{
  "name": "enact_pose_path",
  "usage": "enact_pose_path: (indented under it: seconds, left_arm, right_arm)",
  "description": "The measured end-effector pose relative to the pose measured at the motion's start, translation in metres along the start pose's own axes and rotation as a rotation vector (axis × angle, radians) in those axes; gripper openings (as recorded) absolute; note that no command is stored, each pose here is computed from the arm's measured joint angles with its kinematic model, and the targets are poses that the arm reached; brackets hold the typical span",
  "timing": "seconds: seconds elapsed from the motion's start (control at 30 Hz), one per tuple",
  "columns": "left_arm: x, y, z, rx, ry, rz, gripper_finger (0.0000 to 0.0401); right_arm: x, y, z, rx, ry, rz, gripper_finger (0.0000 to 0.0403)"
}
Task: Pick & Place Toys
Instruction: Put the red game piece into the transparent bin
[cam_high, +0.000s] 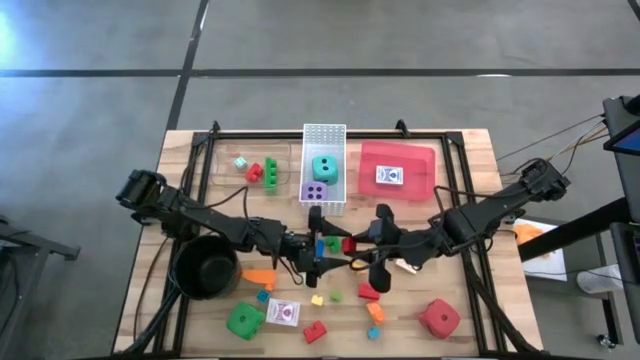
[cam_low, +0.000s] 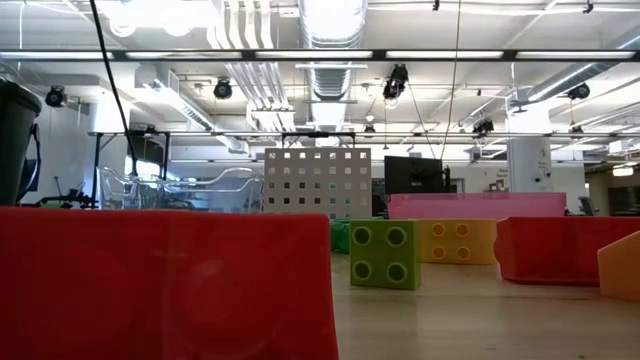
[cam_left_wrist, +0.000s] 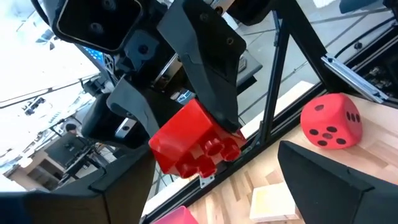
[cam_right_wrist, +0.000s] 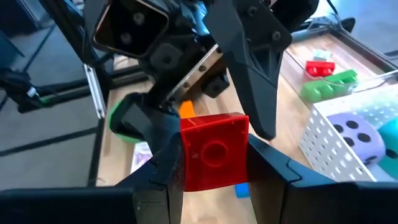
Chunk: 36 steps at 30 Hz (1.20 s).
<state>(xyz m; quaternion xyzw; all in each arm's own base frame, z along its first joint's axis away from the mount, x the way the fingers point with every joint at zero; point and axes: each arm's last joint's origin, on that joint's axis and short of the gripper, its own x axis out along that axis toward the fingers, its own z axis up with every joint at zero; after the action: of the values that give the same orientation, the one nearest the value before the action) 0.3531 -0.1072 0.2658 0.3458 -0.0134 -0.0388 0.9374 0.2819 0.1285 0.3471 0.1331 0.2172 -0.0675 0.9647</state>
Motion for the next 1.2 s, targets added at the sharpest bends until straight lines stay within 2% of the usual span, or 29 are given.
enact_pose_path:
  seconds: [0.2,0.4,0.53,0.63,0.87,0.97,1.1,1.2]
  left_arm:
    - [0.0,0.002,0.003,-0.009,-0.028,0.023,0.0315]
    - [0.0,0.007,0.008,-0.023,-0.082,0.066,0.0249]
    - [0.0,0.007,0.01,0.01,-0.089,0.068,0.0215]
    - [0.0,0.007,0.01,0.029,-0.092,0.065,0.0212]
    - [0.0,0.009,0.012,0.086,-0.092,0.081,0.0245]
    - [0.0,0.008,0.012,0.088,-0.091,0.082,0.0224]
    - [-0.001,0.008,0.012,0.108,-0.09,0.081,0.0173]
    - [-0.001,0.007,0.012,0.124,-0.088,0.079,0.0167]
  right_arm:
    - [0.002,0.0,0.003,0.028,-0.032,0.015,0.0119]
    - [0.003,0.001,0.005,0.051,-0.07,0.034,0.0119]
    - [0.003,0.002,0.007,0.052,-0.083,0.04,0.0119]
    - [0.004,0.002,0.008,0.051,-0.092,0.048,0.0119]
    - [0.004,0.002,0.013,0.101,-0.133,0.062,0.0119]
    - [0.006,0.001,0.013,0.103,-0.134,0.063,0.0119]
    - [0.006,0.0,0.012,0.151,-0.135,0.072,0.0119]
    - [0.007,-0.001,0.012,0.166,-0.134,0.071,0.0119]
